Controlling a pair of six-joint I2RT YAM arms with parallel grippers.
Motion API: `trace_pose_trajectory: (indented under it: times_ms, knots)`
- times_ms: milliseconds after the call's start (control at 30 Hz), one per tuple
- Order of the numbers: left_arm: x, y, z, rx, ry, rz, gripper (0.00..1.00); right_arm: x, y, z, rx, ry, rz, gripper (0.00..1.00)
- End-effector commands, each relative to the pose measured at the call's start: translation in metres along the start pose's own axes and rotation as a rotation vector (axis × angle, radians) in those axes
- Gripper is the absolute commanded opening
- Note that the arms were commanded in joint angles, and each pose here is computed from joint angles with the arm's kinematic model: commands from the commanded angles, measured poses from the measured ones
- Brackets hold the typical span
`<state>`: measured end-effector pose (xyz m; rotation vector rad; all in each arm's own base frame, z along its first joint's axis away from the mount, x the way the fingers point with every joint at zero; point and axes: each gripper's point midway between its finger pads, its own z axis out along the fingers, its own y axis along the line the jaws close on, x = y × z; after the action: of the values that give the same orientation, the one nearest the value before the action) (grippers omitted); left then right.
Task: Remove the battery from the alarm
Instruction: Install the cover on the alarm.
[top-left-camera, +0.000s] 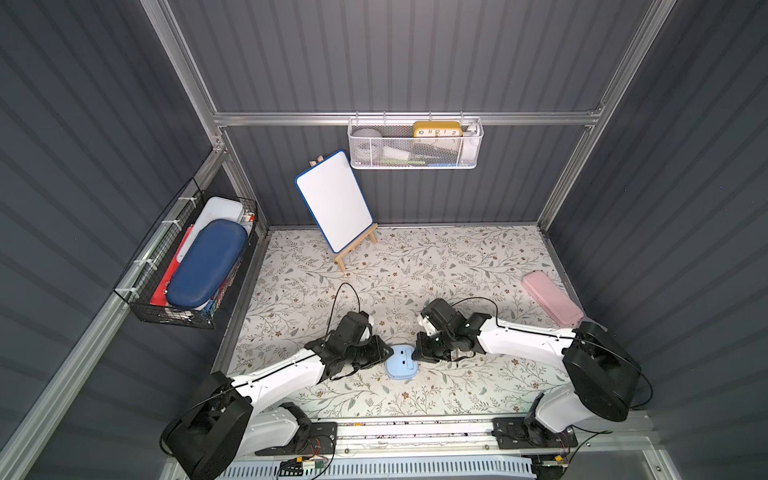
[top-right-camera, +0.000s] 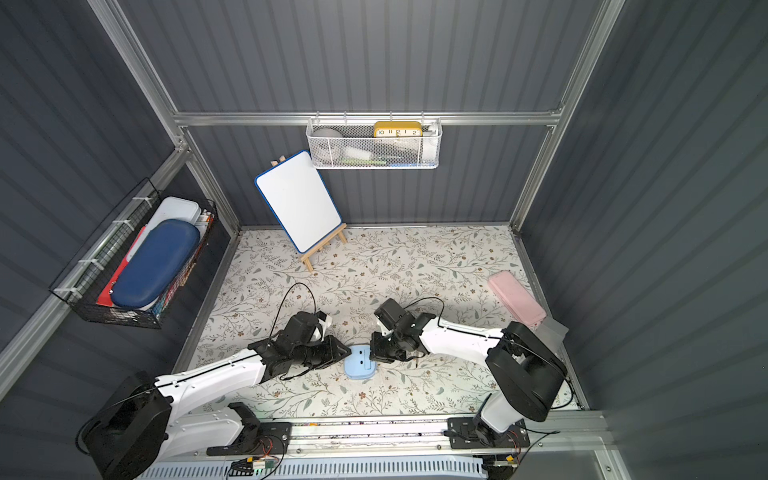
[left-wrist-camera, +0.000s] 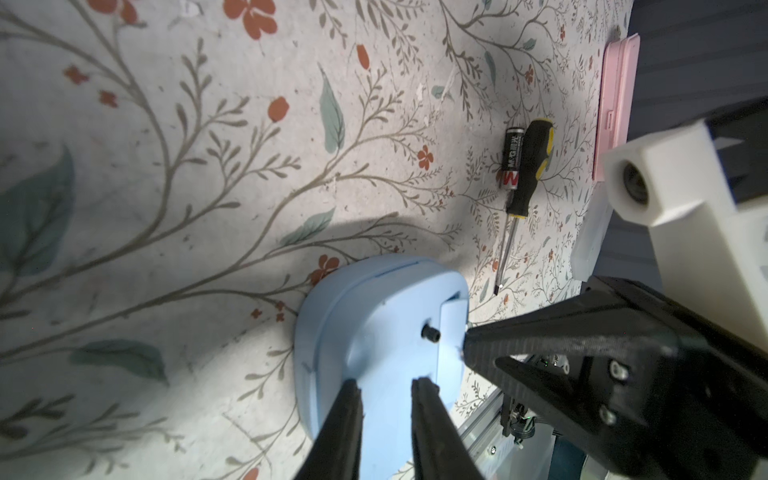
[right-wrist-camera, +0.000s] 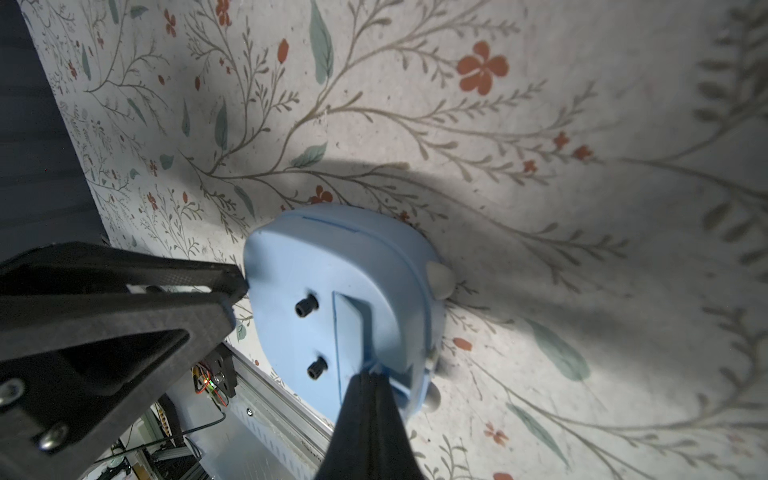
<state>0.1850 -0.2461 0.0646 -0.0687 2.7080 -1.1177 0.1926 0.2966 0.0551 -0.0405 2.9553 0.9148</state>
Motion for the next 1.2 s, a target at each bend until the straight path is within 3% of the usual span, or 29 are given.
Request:
trace_pose_trajectory:
  times_ms: [0,467,800,1167]
  knots:
    - [0.0089,0.0024,-0.0043,0.011,0.010,-0.010,0.27,0.0072,-0.0183,0.0047,0.067,0.018,0.041,0.00]
    - [0.0109,0.0003,0.0003,0.029,0.027,0.004,0.27,0.0079,-0.0125,0.0096,0.068,0.026,0.028,0.00]
    - [0.0122,0.0009,0.0002,0.032,0.025,-0.003,0.27,0.0107,-0.0127,0.0056,0.102,0.021,0.005,0.16]
    - [0.0125,0.0010,-0.0004,0.031,0.023,-0.003,0.27,0.0113,-0.0122,0.0026,0.108,0.016,-0.012,0.20]
